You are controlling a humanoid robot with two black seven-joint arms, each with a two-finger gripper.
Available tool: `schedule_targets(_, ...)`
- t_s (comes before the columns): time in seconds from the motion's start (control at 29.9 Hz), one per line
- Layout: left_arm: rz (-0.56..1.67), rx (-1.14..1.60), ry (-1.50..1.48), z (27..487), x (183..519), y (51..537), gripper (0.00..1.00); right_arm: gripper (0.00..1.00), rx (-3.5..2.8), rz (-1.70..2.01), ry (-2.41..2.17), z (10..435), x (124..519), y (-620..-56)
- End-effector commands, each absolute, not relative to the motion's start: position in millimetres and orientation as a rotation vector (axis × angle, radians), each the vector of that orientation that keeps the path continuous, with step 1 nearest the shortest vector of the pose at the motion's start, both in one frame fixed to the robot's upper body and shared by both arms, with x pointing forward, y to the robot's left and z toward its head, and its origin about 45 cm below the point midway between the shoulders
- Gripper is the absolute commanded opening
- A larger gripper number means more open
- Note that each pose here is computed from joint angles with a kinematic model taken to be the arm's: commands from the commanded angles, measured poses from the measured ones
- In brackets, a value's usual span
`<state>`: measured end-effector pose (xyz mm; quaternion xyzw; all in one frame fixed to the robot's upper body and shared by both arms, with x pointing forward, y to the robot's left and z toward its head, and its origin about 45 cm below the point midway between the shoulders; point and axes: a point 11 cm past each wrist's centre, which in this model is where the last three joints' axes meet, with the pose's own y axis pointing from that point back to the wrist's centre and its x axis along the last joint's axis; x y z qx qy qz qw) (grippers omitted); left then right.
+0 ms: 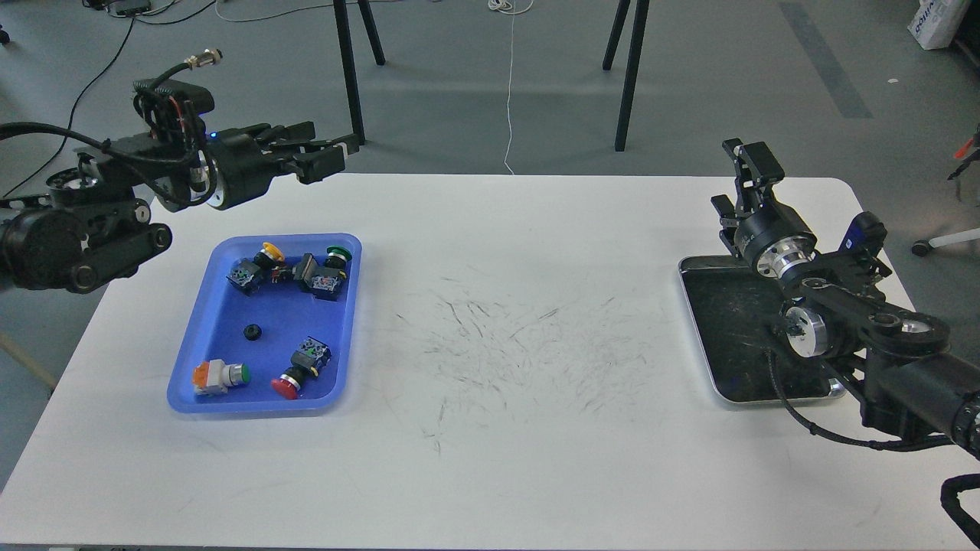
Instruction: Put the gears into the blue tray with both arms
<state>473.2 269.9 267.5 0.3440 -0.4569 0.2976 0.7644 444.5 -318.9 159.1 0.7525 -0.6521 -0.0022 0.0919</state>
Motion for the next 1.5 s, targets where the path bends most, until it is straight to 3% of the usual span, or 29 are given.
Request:
schedule_targets(0.0, 0.796, 0.587, -0.839, 276, 480, 256, 0.97, 0.99, 2.215, -0.002, -1.942, 158, 442, -329)
schedule_targets(0.3, 1.017, 0.239, -0.409, 277, 489, 235, 0.99, 0.99, 2.283, -0.019, -1.824, 155, 432, -330)
schedule_targets(0.53, 1.066, 0.113, -0.192, 249, 484, 227, 1.0, 0.99, 2.314, 0.132, -1.589, 161, 417, -329)
schedule_targets(1.07, 1.101, 0.088, -0.084, 214, 470, 230, 1.0, 0.99, 2.12, 0.729, -0.619, 149, 349, -341)
schedule_targets(1.47, 1.105, 0.104, -0.063, 201, 464, 233, 1.0, 0.99, 1.901, 0.909, -0.238, 140, 324, -373)
